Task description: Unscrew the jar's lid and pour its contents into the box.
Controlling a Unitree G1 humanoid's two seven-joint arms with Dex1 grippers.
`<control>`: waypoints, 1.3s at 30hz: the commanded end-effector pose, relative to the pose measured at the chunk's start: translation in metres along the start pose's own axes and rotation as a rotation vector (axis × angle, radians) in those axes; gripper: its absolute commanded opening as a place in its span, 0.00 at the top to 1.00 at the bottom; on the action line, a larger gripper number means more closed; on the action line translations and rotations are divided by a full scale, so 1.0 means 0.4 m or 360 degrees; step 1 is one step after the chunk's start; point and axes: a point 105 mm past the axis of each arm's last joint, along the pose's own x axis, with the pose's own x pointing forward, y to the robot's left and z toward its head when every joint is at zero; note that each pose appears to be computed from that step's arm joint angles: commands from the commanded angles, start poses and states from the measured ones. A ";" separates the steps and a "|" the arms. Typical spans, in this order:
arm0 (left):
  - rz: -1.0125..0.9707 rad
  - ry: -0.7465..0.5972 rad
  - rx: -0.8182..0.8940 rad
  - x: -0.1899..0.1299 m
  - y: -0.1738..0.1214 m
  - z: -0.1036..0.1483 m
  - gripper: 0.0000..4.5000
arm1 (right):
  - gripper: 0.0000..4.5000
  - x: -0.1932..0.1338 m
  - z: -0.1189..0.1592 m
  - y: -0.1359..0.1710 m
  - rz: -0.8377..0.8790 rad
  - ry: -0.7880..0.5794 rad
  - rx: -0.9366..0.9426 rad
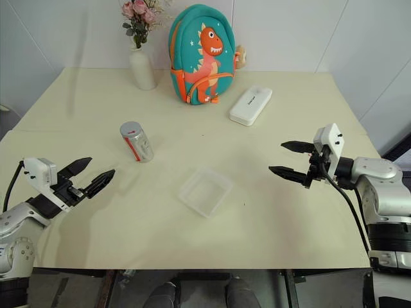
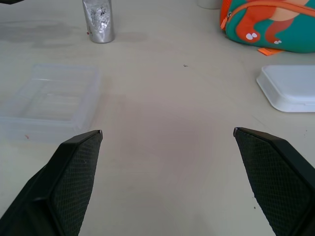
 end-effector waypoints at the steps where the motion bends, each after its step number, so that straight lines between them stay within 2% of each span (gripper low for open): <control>1: -0.0010 -0.0089 0.0068 0.011 -0.007 0.041 0.01 | 0.00 -0.006 0.042 -0.014 -0.0026 -0.0053 -0.0090; 8: 0.0018 -0.0147 0.0066 0.032 -0.020 0.054 0.01 | 0.00 0.004 0.043 -0.009 -0.0018 -0.0077 -0.0079; 17: 0.0144 -0.0145 0.0026 0.075 -0.007 0.044 0.01 | 0.00 0.036 0.077 0.025 0.0071 -0.0149 -0.0093; 23: 0.0200 -0.0083 0.0028 0.145 -0.019 -0.002 0.01 | 0.00 0.059 0.103 0.036 0.0090 -0.0204 -0.0111; 29: 0.0211 -0.0112 0.0020 0.164 -0.019 0.001 0.01 | 0.00 0.064 0.117 0.050 0.0097 -0.0212 -0.0119; 33: 0.0211 -0.0127 0.0054 0.217 -0.013 0.003 0.01 | 0.00 0.070 0.115 0.051 0.0089 -0.0203 -0.0149; 39: 0.0225 -0.0141 0.0071 0.245 0.002 0.011 0.01 | 0.00 0.077 0.122 0.054 0.0075 -0.0222 -0.0146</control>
